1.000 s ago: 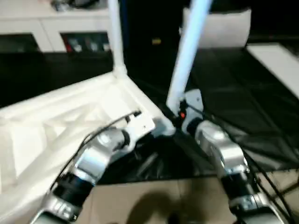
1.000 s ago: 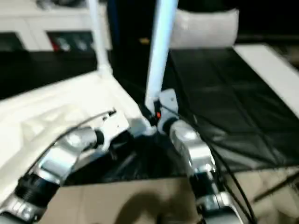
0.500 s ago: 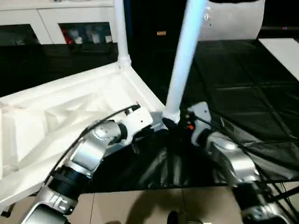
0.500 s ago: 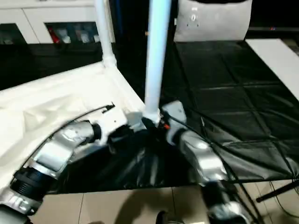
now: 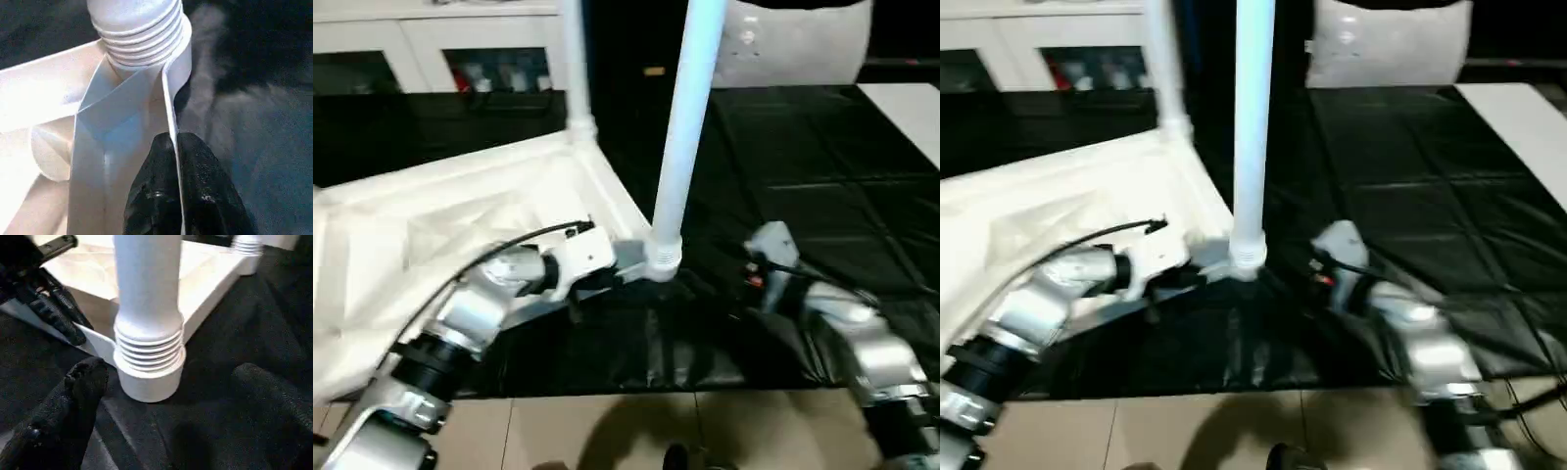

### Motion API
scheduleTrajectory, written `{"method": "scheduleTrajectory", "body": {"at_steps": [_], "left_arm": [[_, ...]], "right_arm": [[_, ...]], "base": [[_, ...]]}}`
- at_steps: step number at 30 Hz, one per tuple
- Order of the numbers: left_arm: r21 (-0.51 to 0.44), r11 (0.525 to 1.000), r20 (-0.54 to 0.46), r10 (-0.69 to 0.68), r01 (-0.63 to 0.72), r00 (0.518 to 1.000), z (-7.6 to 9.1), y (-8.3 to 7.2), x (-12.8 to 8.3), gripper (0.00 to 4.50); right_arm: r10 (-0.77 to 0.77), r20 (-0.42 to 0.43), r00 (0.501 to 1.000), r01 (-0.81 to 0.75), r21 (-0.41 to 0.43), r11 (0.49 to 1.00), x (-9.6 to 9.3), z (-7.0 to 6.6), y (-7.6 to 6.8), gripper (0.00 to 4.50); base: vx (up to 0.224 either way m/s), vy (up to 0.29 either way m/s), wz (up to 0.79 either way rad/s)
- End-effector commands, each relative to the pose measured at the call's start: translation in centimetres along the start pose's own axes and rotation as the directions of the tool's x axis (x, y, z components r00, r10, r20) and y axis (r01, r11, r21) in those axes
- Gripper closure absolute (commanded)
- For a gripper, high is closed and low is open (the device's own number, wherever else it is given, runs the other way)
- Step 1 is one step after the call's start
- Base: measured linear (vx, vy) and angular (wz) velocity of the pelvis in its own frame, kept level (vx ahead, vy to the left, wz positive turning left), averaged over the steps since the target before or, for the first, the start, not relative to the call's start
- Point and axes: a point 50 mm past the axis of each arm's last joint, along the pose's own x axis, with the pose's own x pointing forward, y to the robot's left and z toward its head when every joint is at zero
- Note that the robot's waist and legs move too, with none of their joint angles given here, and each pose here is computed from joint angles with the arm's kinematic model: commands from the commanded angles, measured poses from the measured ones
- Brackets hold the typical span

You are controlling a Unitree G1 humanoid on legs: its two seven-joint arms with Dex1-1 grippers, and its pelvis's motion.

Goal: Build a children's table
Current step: Rotate leg to tighten

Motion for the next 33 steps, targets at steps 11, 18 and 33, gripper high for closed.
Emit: {"method": "scheduleTrajectory", "body": {"at_steps": [11,18,33], "left_arm": [[0.166,0.937,-0.071,-0.3,0.308,0.951,-0.1,-2.2,1.3,4.5],[0.208,0.908,-0.075,-0.357,0.364,0.931,0.3,-2.7,1.7,4.5],[0.208,0.904,-0.079,-0.365,0.374,0.928,0.1,-2.7,1.6,4.5]], "right_arm": [[0.228,-0.088,0.97,-0.238,-0.13,0.963,0.9,1.0,1.0,0.01],[0.32,-0.08,0.944,-0.326,-0.084,0.941,1.7,1.0,1.5,0.3],[0.371,-0.088,0.925,-0.375,-0.041,0.926,1.6,0.9,1.6,1.55]], "base": [[0.0,0.0,0.0],[0.0,0.0,0.0],[0.0,0.0,0.0]]}}
